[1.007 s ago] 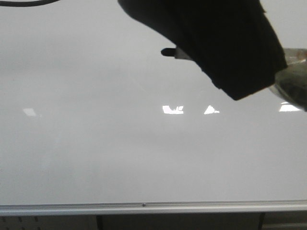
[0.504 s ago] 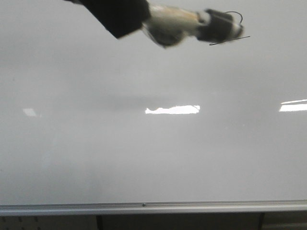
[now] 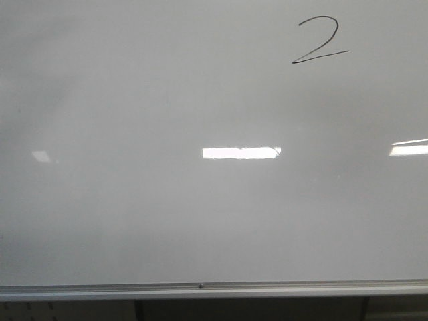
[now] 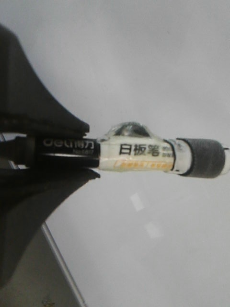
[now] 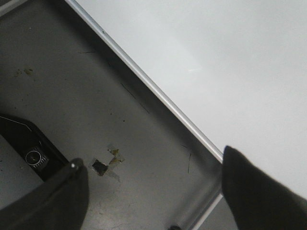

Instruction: Write number 2 on whiteboard

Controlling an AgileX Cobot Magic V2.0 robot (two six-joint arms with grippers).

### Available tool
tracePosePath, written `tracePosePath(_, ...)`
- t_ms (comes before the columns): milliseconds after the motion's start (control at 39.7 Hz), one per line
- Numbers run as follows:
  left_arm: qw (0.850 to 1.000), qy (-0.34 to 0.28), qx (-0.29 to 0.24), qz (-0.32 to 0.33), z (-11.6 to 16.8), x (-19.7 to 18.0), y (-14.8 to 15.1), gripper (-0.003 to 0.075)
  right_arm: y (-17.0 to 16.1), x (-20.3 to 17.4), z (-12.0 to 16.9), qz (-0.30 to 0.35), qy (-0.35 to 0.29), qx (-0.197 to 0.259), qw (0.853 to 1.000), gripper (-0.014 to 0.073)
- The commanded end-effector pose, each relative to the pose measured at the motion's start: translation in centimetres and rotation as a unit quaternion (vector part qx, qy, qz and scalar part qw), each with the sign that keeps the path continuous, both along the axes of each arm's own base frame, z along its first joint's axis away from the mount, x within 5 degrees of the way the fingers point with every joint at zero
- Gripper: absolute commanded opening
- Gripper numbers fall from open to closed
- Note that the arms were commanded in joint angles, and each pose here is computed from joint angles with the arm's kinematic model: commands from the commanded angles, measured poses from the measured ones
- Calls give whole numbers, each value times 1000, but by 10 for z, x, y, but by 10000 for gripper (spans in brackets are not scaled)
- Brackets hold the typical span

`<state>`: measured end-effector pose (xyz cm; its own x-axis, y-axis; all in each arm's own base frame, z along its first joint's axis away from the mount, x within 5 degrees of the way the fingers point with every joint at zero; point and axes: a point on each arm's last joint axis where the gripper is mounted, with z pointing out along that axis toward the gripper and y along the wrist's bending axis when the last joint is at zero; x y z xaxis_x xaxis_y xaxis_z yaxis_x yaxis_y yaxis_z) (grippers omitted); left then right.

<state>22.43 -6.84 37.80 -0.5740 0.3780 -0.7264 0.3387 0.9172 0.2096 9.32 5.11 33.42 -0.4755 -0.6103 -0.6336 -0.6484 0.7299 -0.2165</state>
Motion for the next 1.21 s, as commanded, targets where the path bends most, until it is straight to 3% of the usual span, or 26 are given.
tracePosePath(0,994,-73,-64,42,6,5,19,-1,0,3,11,-6,-33,16,999,592)
tracePosePath(126,984,-107,-109,90,-23,15,39,-1,0,3,11,-6,-32,17,999,592)
tracePosePath(277,961,-186,-166,120,-49,20,49,-1,0,3,11,-7,-33,18,999,592)
tracePosePath(428,945,-247,-177,118,-70,28,50,-1,1,3,12,-5,-34,25,999,592)
tracePosePath(705,938,-273,-176,120,-100,63,49,-1,2,3,12,-4,-32,31,999,592)
tracePosePath(1057,920,-329,-181,115,-117,89,48,2,2,3,12,-4,-32,32,999,592)
tracePosePath(1183,923,-319,-179,117,-124,99,47,3,2,3,12,-4,-32,32,999,592)
